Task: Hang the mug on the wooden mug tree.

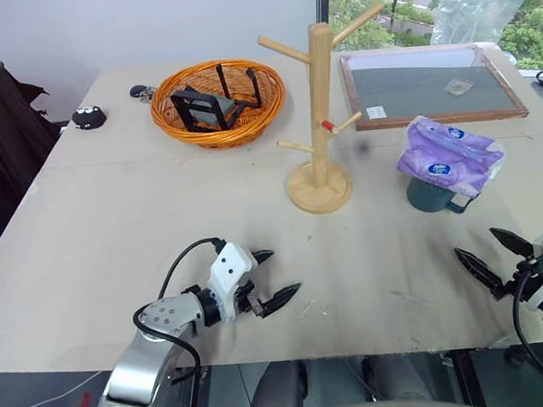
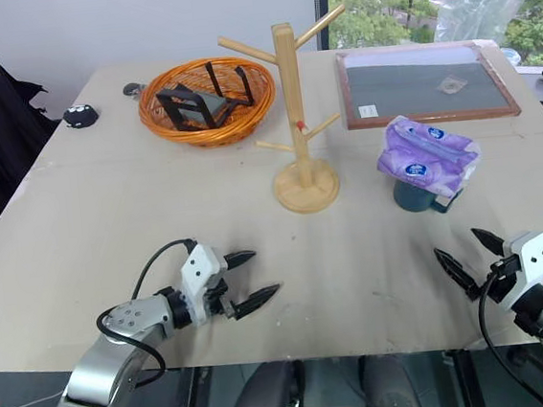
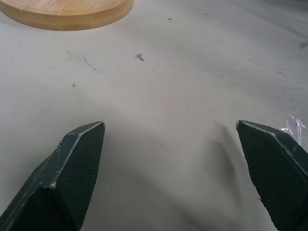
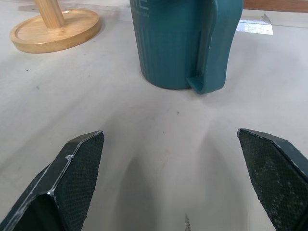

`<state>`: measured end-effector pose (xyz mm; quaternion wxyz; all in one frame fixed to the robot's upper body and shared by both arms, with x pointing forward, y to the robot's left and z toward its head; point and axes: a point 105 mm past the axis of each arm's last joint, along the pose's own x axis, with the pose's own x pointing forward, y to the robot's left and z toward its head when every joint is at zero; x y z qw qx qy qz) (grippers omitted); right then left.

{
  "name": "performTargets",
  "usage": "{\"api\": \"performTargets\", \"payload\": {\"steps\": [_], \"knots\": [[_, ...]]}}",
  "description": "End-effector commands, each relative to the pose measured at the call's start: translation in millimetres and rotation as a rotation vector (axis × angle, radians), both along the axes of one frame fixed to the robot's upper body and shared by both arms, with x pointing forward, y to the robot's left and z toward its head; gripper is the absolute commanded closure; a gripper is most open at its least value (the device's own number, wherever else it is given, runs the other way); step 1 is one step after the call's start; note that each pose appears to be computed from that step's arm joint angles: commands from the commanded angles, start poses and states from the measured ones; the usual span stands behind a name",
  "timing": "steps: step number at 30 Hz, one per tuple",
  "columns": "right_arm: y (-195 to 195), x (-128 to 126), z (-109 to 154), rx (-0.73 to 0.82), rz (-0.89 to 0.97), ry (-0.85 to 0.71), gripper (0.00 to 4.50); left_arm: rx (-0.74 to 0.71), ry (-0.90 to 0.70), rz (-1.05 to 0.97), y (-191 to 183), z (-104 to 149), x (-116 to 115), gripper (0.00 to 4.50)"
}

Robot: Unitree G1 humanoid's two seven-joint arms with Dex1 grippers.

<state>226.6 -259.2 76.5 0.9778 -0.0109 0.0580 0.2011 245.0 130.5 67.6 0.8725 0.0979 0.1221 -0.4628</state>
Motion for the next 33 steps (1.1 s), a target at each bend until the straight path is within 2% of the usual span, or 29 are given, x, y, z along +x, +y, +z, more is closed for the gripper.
{"api": "performTargets", "payload": {"steps": [1,11,16,19,24,26,29,33], "knots": [[-4.3,1.9,12.3,-0.039,0.011,-0.052,0.03,-0.018,-0.026,0.002,-0.6,5.9,1.6,0.0],[-8.3,4.1,12.0,-0.072,0.017,-0.064,0.03,-0.048,-0.05,0.006,-0.6,13.4,5.1,0.0],[-15.7,-4.5,16.3,-0.168,0.044,-0.054,0.03,-0.043,-0.056,-0.007,-1.0,16.5,5.7,0.0],[-28.5,-7.3,39.5,-0.239,0.038,-0.092,0.03,-0.015,-0.083,-0.051,-3.1,23.5,7.6,0.0],[-29.7,-3.9,102.3,-0.404,0.078,-0.199,0.03,-0.066,-0.129,-0.154,-16.5,52.5,9.0,0.0],[-14.2,1.6,127.7,-0.431,0.123,-0.247,0.03,-0.098,-0.145,-0.207,-24.2,66.4,8.2,0.0],[18.8,13.2,148.9,-0.428,0.222,-0.29,0.03,-0.14,-0.171,-0.282,-37.2,86.4,7.8,0.0],[60.7,33.3,153.1,-0.416,0.349,-0.308,0.03,-0.142,-0.209,-0.349,-51.2,102.4,8.6,0.0]]}}
